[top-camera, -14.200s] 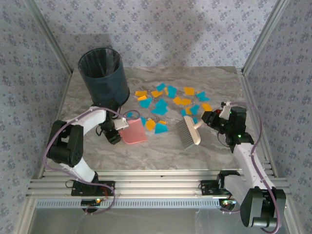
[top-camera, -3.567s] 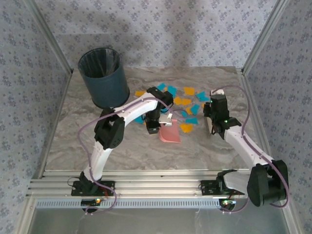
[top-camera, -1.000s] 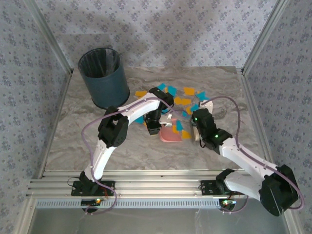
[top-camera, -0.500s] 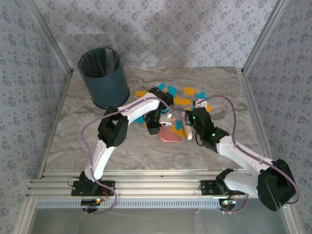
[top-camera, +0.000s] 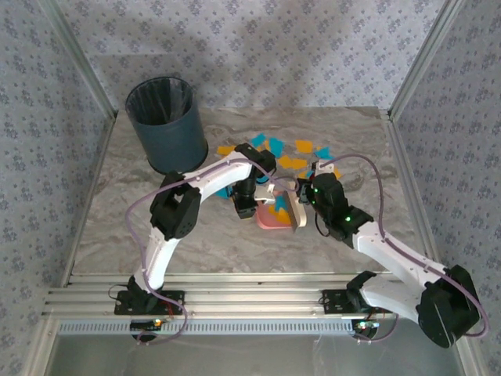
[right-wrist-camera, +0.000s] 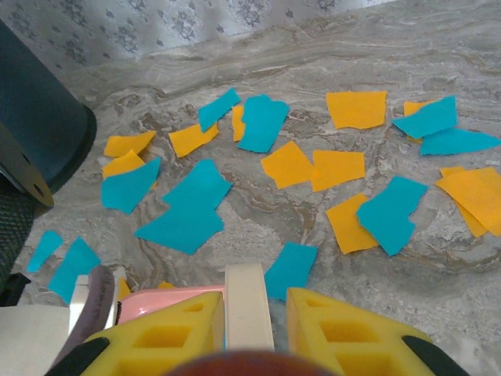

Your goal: Sweep away the paper scraps from the table

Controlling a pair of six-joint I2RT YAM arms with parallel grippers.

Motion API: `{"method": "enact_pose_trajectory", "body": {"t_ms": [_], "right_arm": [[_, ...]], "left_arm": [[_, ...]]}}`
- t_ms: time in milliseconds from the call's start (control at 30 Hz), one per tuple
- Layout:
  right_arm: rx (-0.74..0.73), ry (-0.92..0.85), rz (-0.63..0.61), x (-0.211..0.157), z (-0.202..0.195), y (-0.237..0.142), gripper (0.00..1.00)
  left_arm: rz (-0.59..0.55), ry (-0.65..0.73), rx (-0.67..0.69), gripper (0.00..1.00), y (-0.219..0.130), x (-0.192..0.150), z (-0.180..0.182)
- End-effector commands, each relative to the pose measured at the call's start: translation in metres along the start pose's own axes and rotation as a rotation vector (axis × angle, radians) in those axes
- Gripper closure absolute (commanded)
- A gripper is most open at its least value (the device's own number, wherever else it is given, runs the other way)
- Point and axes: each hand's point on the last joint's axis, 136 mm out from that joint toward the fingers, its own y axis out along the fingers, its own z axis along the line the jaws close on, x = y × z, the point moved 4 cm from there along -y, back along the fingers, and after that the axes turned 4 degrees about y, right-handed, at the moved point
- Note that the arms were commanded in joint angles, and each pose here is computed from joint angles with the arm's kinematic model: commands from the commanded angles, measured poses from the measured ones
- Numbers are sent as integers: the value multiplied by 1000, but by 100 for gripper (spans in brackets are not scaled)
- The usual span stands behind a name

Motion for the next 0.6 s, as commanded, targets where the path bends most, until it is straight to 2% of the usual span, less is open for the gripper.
{"method": "enact_pose_trajectory", "body": {"t_ms": [0,133,567], "right_arm": [[28,39,-35,15,4,-12,100],[23,39,-46,19,0,-22,100],[-11,110,-77,31,-23,-49,100]], "left_arm": [[-31,-23,-5,100,-6,-6,-2],[-49,-37,1,100,-5,-12,-3],[-213,-97,34,100,-21,-34,-3]]}}
